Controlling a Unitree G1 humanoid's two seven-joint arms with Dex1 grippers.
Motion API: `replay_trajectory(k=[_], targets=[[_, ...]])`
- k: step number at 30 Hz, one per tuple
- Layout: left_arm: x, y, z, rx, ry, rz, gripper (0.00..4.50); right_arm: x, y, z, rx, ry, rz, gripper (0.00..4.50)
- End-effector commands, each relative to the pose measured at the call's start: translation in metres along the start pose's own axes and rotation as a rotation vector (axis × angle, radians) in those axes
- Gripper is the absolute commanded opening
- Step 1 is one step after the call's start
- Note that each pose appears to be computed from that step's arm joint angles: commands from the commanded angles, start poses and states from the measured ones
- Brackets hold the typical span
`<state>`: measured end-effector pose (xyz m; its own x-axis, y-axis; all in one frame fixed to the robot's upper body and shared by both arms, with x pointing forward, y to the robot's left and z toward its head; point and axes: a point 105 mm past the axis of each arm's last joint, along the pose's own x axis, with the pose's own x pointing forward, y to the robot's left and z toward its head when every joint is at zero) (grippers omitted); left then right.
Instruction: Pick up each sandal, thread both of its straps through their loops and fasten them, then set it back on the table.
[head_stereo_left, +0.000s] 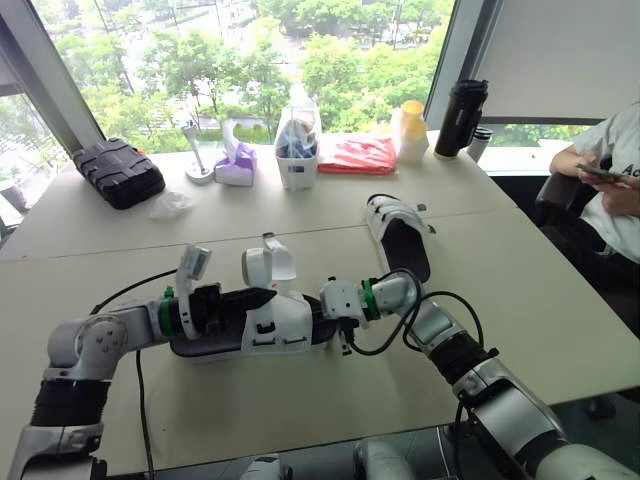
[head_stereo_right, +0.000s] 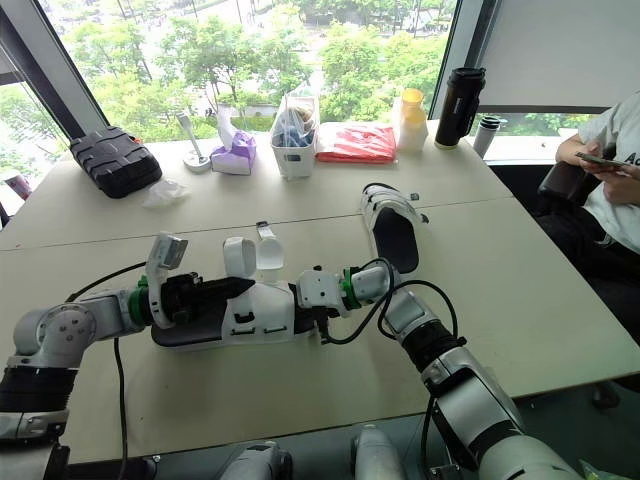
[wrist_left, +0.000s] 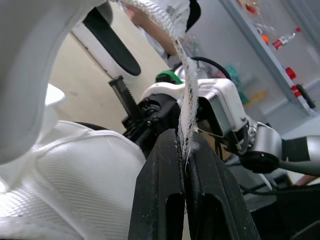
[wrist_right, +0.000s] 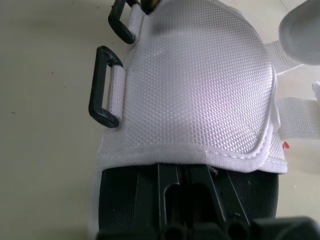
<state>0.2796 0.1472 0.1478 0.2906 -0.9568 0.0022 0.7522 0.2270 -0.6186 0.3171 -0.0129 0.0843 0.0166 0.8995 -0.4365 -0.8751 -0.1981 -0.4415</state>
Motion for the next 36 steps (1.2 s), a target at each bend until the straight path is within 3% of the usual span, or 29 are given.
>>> replay_trajectory(k=[1,10,25,36], targets=[[-0.002,-0.008,-0.005,0.028,0.056,-0.033,0.12,0.002,0.015,-0.022,0.054,0.087,0.043,0.00],[0.000,-0.001,-0.018,0.111,0.110,-0.014,0.12,0.004,0.016,-0.019,0.053,0.077,0.046,0.00],[0.003,-0.008,0.017,0.045,-0.021,-0.067,0.12,0.005,0.017,-0.020,0.050,0.083,0.049,0.00],[0.000,-0.004,0.000,0.016,0.043,-0.056,0.12,0.005,0.017,-0.020,0.051,0.085,0.047,0.00]])
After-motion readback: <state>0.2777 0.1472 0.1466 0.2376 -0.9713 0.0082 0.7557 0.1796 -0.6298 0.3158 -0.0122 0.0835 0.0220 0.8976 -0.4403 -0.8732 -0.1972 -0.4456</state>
